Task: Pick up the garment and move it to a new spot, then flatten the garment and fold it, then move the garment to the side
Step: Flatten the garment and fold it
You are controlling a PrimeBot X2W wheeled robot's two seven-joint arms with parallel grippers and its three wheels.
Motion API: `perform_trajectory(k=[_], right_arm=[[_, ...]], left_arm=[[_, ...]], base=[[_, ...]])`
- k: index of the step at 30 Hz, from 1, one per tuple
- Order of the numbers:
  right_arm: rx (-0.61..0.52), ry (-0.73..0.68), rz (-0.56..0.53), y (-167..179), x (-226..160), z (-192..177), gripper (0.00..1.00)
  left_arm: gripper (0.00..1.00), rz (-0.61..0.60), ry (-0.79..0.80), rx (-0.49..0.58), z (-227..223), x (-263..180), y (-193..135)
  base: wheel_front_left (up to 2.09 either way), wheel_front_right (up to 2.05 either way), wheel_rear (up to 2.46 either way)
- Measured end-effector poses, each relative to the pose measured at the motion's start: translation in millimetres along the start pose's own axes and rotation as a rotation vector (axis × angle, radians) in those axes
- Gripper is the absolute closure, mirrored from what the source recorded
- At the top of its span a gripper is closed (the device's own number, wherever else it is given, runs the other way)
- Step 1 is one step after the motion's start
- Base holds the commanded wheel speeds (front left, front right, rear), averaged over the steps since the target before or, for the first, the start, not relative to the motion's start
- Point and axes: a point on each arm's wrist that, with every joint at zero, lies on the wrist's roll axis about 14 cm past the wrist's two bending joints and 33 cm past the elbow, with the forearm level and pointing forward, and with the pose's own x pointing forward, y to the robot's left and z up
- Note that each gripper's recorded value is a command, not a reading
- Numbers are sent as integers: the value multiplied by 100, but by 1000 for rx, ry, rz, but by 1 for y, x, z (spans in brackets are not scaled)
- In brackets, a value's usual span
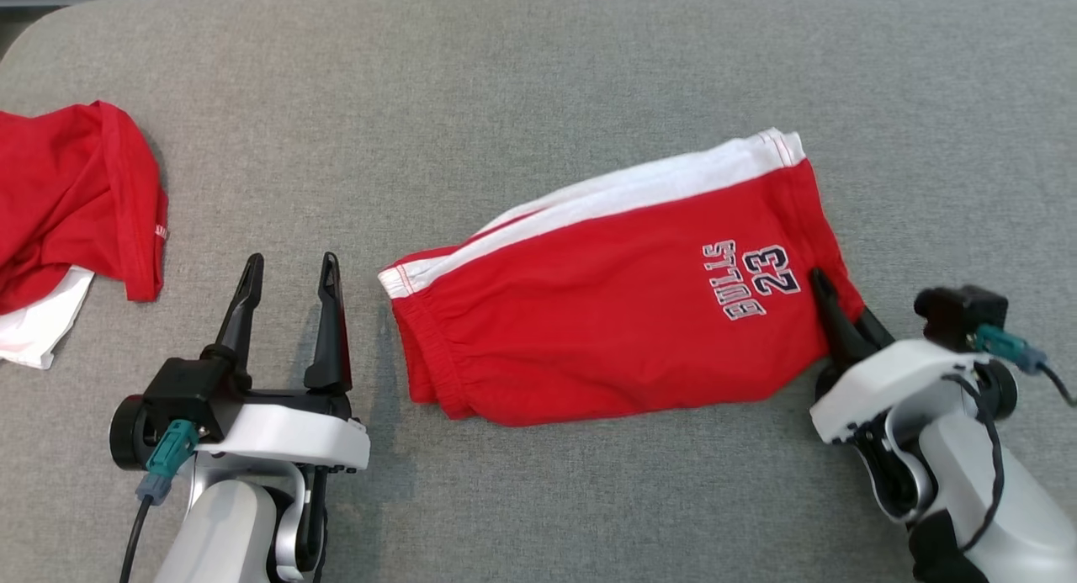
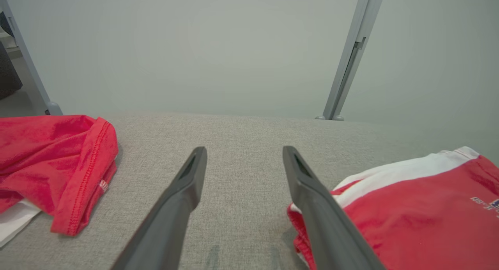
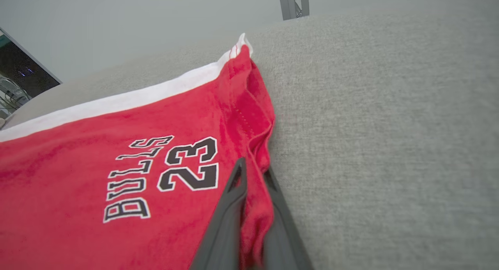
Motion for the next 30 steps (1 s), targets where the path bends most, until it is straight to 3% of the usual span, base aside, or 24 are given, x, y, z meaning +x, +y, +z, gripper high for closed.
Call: perform_trajectory(k=[14,22,27,30], right_arm=[[155,-54,-162,-30,-68,-23,100],[178,-69,-229,-45,-89,-26,100],[147,-93,-214,-43,-88,-14,100],[91,-149,-141,-24,-77,14,100]], left_arm=[[0,-58,-5,13,9,-8,-16],[0,-87,16,13,7,-15,-25],[0,-95,19,12,8,-16,-28],[0,-100,15,7,9,-16,-30]], base=[[0,0,0],[0,0,0],[0,0,0],[0,0,0]])
